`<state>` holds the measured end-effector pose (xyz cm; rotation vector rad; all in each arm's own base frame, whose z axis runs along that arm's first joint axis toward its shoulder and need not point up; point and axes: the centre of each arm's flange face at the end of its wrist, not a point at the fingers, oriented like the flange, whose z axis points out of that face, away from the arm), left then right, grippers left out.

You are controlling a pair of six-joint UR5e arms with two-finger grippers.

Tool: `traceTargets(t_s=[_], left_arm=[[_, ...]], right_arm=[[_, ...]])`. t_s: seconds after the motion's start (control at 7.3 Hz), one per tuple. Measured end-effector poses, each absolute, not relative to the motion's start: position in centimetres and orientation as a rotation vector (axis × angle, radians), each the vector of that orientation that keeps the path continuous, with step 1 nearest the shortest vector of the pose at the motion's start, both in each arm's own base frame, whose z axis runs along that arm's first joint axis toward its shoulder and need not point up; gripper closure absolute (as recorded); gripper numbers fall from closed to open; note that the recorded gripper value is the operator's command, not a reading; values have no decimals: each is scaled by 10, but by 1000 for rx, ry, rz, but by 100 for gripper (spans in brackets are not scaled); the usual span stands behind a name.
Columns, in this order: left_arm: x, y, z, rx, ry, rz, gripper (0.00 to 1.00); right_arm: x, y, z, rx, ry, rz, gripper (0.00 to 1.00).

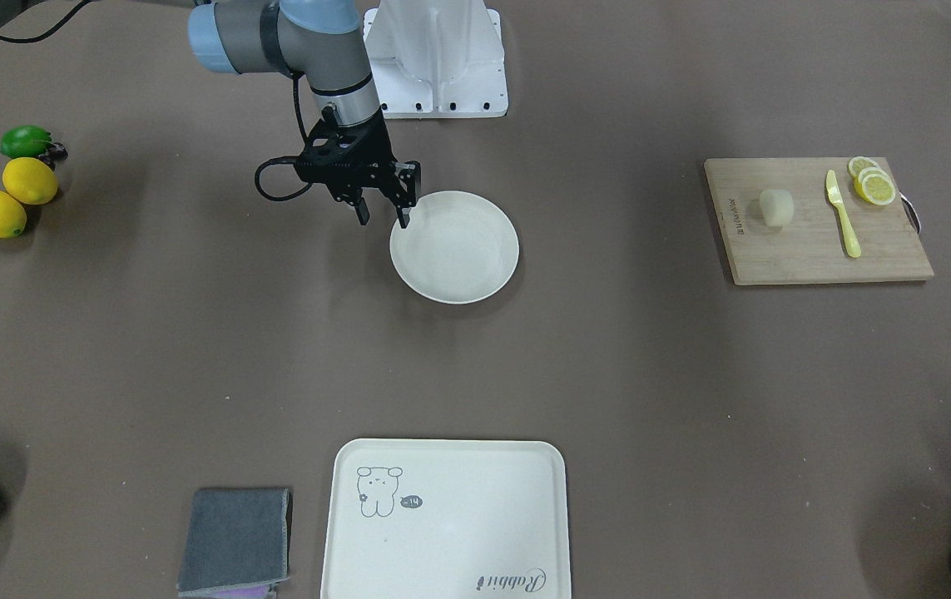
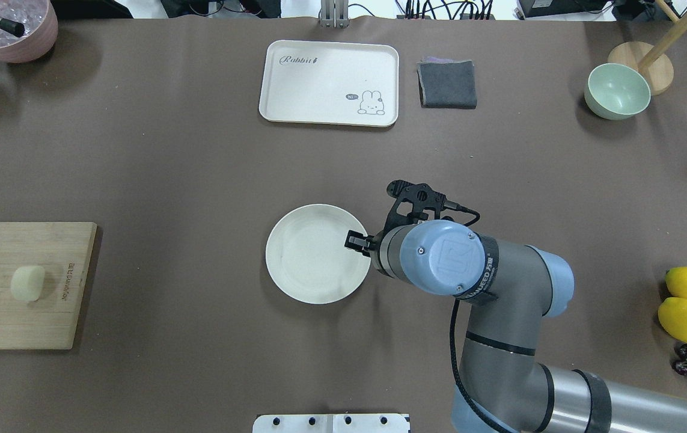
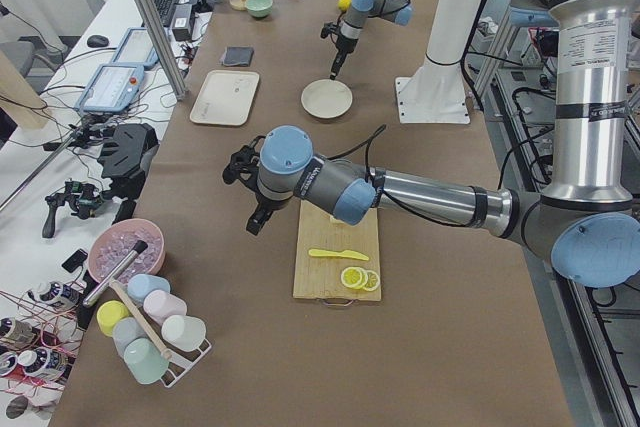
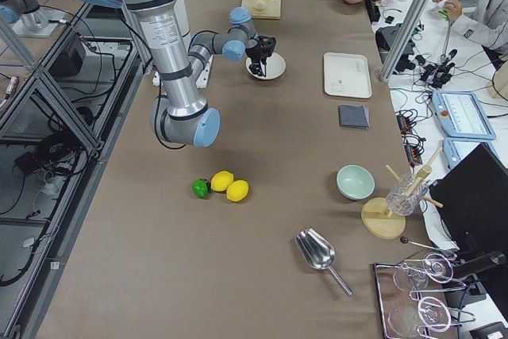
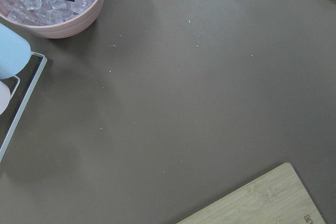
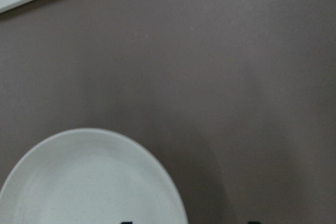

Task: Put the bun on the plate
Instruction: 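Lift the right gripper away from the plate while the left gripper reaches toward the bun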

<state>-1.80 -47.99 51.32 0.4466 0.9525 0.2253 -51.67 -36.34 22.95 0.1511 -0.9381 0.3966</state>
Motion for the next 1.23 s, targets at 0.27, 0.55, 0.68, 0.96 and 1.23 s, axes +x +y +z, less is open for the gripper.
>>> traceTargets(t_s=[0.27,0.55,0.68,0.96,1.23], left_arm=[[54,-475,496,367,1043,119,2],[143,-461,496,325,1013,64,2],[176,-449,504,316,975,60,3],[206,-416,532,286,916,70,3],[209,-374,563,279,900,109,11]], right_arm=[[-435,-415,239,159,-860,351,0],[-329,-462,266,154,-848,236,0],[-274,-479,285,154,-854,185,0],[-176,-493,333,163,-855,91,0],[-89,-489,386,186,-843,32,0]])
